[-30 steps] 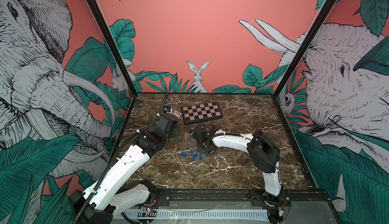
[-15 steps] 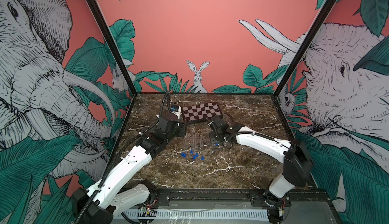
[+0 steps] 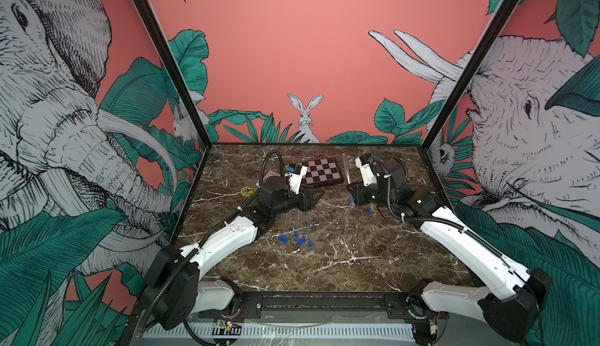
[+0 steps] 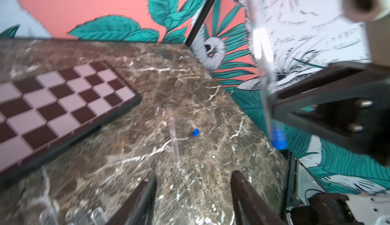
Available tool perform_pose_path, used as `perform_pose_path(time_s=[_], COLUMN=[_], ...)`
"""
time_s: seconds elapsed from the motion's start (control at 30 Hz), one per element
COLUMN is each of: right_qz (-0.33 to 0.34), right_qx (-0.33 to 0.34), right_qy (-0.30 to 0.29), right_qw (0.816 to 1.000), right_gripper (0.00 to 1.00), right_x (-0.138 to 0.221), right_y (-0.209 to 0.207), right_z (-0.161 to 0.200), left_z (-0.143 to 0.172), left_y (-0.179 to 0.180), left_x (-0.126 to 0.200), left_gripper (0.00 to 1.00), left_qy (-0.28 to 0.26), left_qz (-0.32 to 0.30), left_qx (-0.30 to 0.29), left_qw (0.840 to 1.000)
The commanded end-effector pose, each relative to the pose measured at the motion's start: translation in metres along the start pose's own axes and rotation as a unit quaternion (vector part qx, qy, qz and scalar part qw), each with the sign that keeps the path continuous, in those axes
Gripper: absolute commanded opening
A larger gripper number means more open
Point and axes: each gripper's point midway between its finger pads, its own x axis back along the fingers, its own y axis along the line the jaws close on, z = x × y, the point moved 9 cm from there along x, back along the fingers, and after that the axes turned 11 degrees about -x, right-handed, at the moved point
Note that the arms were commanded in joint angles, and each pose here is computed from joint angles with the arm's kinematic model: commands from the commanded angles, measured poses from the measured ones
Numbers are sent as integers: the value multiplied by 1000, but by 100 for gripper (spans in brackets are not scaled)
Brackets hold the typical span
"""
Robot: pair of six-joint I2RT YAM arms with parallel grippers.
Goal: Remove stoppers from test tubes
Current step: Pick up the test tube at the center of the board, then adjust the test tube.
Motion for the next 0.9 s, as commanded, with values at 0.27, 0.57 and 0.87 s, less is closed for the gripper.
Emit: perform_pose_path(time_s=[0.27,0.57,0.87], right_qz=[-79,-105,-108], right_qx=[6,13,11], right_qy=[19,26,37], right_qw=[997,994,993], right_gripper=[17,17,17], right_x=[0,-3,-10], right_y=[2,6,6], right_z=[5,6,7], left_z=[-34,-33,-32], left_y=[-14,-1,2], left_x=[-6,-35,-46], left_gripper=[59,60,60], left_qy=[-115,-168,-197], left_qz=[105,151,201], left_qx=[-12,90,141], left_qw=[988,970,949])
